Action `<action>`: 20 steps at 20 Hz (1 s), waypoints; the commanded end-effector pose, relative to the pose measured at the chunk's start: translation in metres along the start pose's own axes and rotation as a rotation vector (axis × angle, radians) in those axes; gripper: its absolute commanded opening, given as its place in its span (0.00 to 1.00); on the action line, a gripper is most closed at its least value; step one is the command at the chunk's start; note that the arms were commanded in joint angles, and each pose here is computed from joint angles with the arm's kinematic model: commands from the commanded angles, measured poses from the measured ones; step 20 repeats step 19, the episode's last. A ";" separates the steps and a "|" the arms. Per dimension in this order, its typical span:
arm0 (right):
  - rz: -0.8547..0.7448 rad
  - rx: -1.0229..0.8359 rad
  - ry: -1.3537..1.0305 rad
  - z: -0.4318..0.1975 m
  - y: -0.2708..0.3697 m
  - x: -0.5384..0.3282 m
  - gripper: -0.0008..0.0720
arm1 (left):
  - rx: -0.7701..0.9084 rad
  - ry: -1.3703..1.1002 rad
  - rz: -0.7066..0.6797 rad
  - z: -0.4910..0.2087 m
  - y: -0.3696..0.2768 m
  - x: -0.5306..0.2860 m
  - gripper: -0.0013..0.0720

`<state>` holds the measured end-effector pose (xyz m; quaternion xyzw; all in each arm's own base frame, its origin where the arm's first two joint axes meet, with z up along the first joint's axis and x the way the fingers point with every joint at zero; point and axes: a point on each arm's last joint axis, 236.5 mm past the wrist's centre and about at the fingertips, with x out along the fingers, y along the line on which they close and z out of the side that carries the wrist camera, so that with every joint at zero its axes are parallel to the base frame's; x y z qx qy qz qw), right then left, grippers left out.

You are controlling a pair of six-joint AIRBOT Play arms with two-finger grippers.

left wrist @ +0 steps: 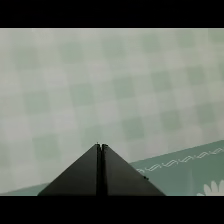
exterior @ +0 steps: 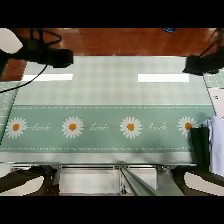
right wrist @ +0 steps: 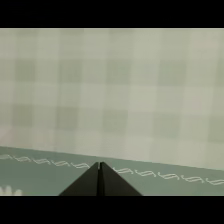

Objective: Fold the shirts.

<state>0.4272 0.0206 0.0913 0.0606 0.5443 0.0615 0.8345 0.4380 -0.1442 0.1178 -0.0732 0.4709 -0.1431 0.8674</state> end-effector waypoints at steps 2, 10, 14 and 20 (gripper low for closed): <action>-0.150 -0.172 0.098 -0.010 0.012 0.041 0.04 | -0.107 0.128 0.056 -0.038 0.022 0.026 0.05; -0.135 -0.160 0.096 -0.011 0.016 0.041 0.04 | -0.109 0.142 0.054 -0.041 0.022 0.026 0.05; -0.135 -0.160 0.096 -0.011 0.016 0.041 0.04 | -0.109 0.142 0.054 -0.041 0.022 0.026 0.05; -0.135 -0.160 0.096 -0.011 0.016 0.041 0.04 | -0.109 0.142 0.054 -0.041 0.022 0.026 0.05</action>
